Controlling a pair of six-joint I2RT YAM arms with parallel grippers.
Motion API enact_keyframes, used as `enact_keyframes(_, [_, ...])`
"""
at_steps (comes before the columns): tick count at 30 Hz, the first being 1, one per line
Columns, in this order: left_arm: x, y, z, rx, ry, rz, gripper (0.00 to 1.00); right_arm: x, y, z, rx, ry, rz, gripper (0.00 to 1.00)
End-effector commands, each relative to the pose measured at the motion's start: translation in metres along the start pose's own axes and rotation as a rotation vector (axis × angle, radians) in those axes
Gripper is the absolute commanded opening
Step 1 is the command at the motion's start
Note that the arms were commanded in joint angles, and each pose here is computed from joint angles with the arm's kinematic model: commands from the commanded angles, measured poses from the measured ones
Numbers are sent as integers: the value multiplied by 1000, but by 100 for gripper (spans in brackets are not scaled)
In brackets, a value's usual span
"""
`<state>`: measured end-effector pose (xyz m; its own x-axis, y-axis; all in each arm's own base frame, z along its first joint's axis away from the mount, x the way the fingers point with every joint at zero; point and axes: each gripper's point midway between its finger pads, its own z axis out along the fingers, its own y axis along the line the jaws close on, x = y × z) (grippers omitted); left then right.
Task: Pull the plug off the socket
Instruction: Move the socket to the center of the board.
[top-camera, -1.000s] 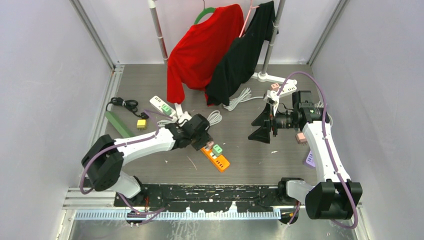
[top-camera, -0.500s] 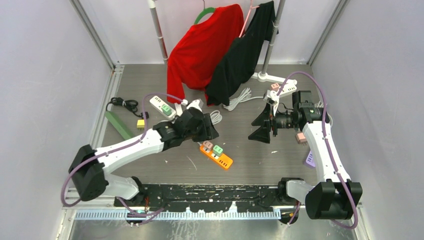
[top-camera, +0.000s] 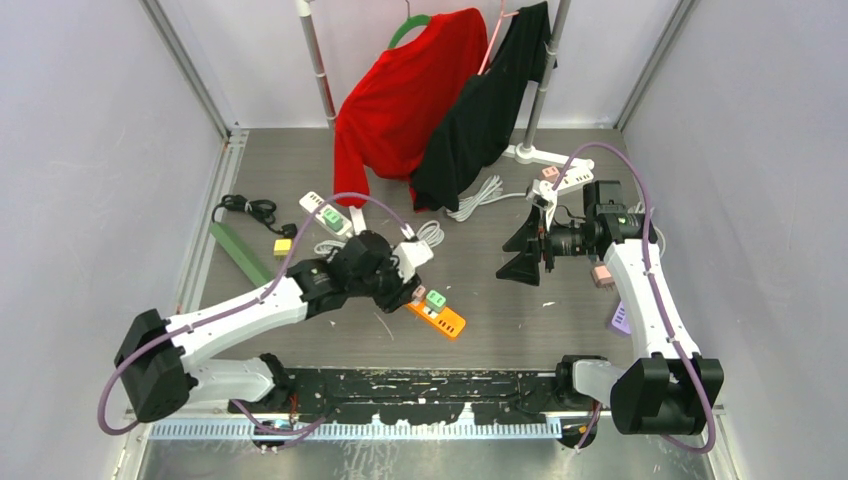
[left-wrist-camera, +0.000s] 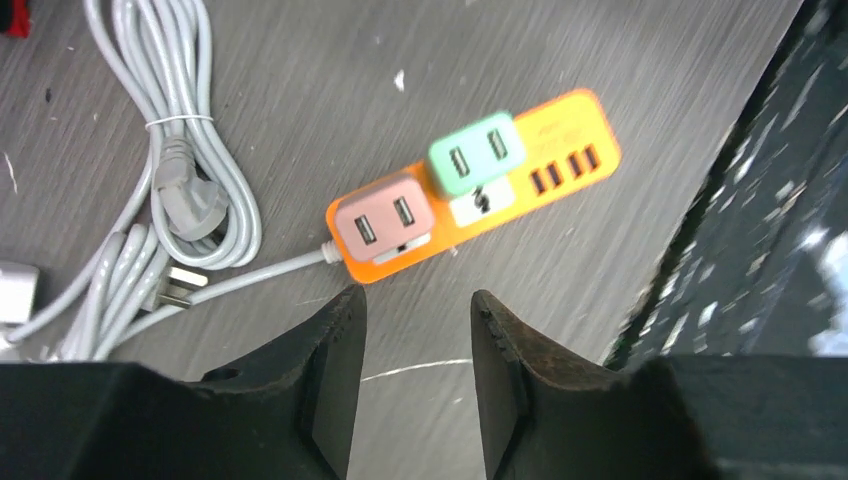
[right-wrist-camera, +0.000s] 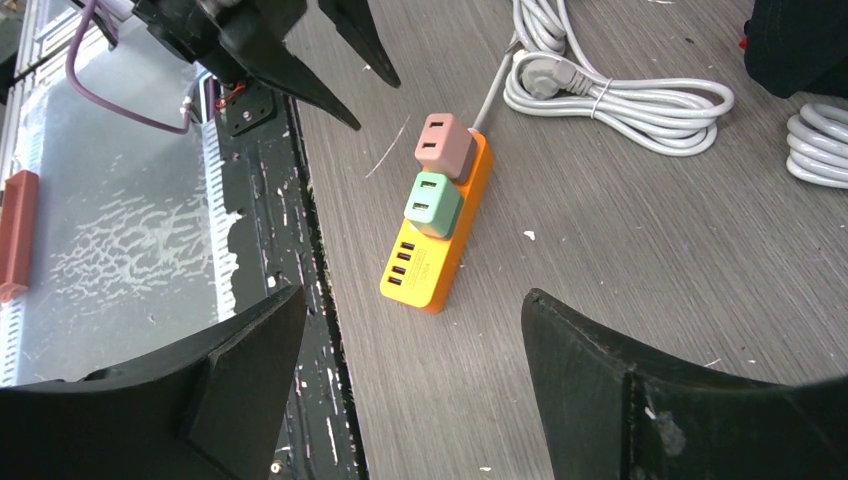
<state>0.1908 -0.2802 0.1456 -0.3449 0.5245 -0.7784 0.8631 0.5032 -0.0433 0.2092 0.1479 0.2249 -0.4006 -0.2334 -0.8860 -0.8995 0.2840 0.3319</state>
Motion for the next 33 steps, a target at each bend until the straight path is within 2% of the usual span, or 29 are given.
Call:
enact_keyframes(1, [12,12,14,36,46,386,44,-5,1,1,-10,-15,-20,84])
enact_keyframes(5, [19,26,30,31,87,493,50,-5,1,1,-11,-17,-21,84])
enact_keyframes(10, [6,23,49,88,-105,580,59,-6,3,1,-12,-19,-27,84])
enact_keyframes(12, [9,21,54,103,-127,610,60,-6,3,1,-14,-19,-26,84])
enact_keyframes(15, [10,20,60,135,-113,646,58,-5,4,2,-19,-18,-26,84])
enact_keyframes(20, [8,16,67,200,-93,667,46,-5,5,3,-22,-15,-29,84])
enact_keyframes(26, [14,9,74,280,-66,675,43,-4,5,3,-24,-13,-26,84])
enact_keyframes(33, [10,17,74,269,-64,675,45,-4,4,4,-26,-12,-23,84])
